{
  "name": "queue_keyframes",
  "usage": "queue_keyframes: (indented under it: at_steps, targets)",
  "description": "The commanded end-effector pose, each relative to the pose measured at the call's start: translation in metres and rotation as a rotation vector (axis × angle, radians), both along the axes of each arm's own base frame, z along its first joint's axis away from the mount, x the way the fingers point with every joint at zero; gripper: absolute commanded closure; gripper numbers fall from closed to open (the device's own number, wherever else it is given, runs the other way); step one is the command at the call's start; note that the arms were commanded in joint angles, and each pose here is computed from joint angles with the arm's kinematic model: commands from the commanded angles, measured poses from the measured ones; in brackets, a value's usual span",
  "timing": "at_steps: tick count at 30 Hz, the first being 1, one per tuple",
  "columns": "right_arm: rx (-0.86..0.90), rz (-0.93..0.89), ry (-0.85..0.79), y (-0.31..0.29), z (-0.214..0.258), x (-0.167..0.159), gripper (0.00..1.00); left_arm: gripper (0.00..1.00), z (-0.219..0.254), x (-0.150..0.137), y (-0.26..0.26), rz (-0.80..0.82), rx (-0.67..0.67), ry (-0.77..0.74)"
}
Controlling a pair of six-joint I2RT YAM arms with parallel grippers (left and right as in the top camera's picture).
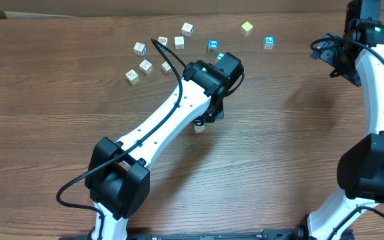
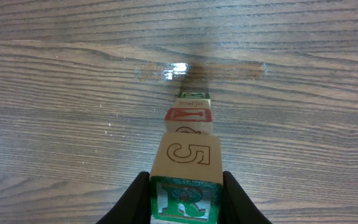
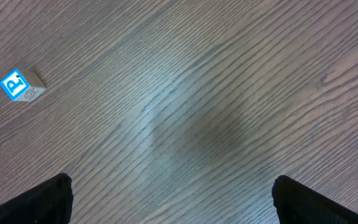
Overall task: Form a tower
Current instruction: 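Lower the held R block onto the top of the stack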
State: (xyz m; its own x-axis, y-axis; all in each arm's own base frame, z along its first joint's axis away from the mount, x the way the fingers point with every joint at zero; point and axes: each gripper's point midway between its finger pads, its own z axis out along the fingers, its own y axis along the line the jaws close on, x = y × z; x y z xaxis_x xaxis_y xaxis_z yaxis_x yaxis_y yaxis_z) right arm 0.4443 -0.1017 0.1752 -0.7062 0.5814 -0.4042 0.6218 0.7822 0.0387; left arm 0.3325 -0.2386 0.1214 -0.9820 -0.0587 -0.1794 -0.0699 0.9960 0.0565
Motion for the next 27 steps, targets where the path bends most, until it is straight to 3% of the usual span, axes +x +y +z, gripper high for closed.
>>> queue_keyframes:
  at_steps: [1,13,21,27]
  targets:
    - [-0.005,-0.003,-0.014,-0.0014,0.0049,0.0009,0.0,0.8,-0.0086,-0.0017,0.0041,-0.004,0.019,0.019]
    - [-0.005,-0.003,-0.014,-0.0014,0.0049,0.0009,0.0,0.79,-0.0144,-0.0011,0.0028,-0.005,0.025,0.025]
    - [-0.005,-0.003,-0.014,-0.0014,0.005,0.001,0.0,0.67,-0.0145,-0.0014,0.0027,-0.005,0.022,0.028]
    - [-0.005,-0.003,-0.014,-0.0014,0.0049,0.0009,0.0,0.65,-0.0145,-0.0016,0.0024,-0.006,0.022,0.028]
